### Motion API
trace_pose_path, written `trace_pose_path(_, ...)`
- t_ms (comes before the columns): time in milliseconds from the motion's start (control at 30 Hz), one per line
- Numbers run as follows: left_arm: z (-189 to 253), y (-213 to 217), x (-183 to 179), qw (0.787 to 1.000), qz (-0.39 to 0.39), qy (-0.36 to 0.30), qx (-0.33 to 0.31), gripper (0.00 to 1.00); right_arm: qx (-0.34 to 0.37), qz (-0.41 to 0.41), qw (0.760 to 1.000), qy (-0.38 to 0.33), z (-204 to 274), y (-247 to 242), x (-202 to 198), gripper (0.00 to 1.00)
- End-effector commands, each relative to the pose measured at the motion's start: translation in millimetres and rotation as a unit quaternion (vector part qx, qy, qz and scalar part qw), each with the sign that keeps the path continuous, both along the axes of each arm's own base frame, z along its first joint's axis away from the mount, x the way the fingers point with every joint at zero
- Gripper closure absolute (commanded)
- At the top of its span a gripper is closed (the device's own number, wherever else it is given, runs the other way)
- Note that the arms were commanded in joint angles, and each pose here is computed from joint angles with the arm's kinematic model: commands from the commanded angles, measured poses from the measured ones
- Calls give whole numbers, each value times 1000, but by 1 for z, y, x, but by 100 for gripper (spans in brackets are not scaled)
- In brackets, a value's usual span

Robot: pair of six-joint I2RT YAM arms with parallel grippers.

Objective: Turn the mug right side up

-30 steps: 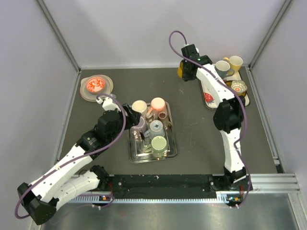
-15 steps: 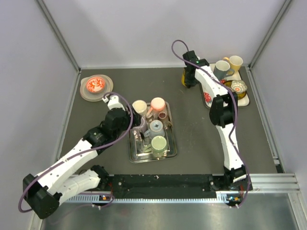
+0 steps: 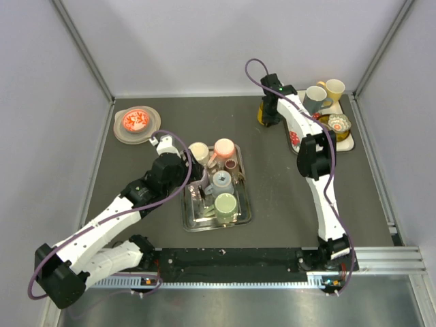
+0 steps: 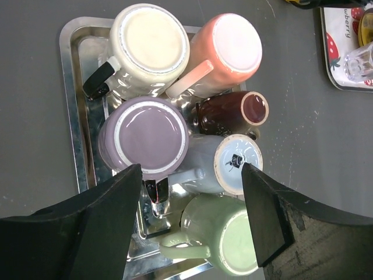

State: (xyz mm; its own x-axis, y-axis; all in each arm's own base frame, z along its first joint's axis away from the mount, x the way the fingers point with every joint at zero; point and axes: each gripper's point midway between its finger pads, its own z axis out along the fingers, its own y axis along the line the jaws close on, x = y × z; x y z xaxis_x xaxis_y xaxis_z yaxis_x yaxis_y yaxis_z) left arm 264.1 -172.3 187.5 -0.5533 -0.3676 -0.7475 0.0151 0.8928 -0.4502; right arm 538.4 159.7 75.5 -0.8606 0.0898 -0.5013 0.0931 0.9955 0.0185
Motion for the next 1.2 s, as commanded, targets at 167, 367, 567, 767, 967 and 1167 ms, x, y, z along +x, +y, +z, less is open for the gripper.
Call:
trace_pose_path(167, 14, -2, 3, 999, -28, -12, 26, 19, 49, -8, 996, -76, 59, 11, 19, 50)
trace_pose_path(367, 16, 8, -6, 995, -59, -15, 79, 14, 79, -4, 990, -117, 129, 18, -18, 44)
trace_pose_path(567, 15, -5, -32, 983, -164, -41, 77, 25, 113, 28, 977, -177, 187, 27, -96, 44)
trace_pose_path(767, 0, -41, -81, 929, -362, -47, 55, 27, 203, 130, 950, -196, 181, 55, -177, 45)
trace_pose_path(967, -32, -43, -97, 895, -436, 2, 90, 34, 267, 204, 919, -209, 190, 54, -249, 44)
trace_pose_path(1167, -41, -55, -95, 869, -483, 26, 106, 39, 277, 225, 909, -214, 190, 41, -288, 44)
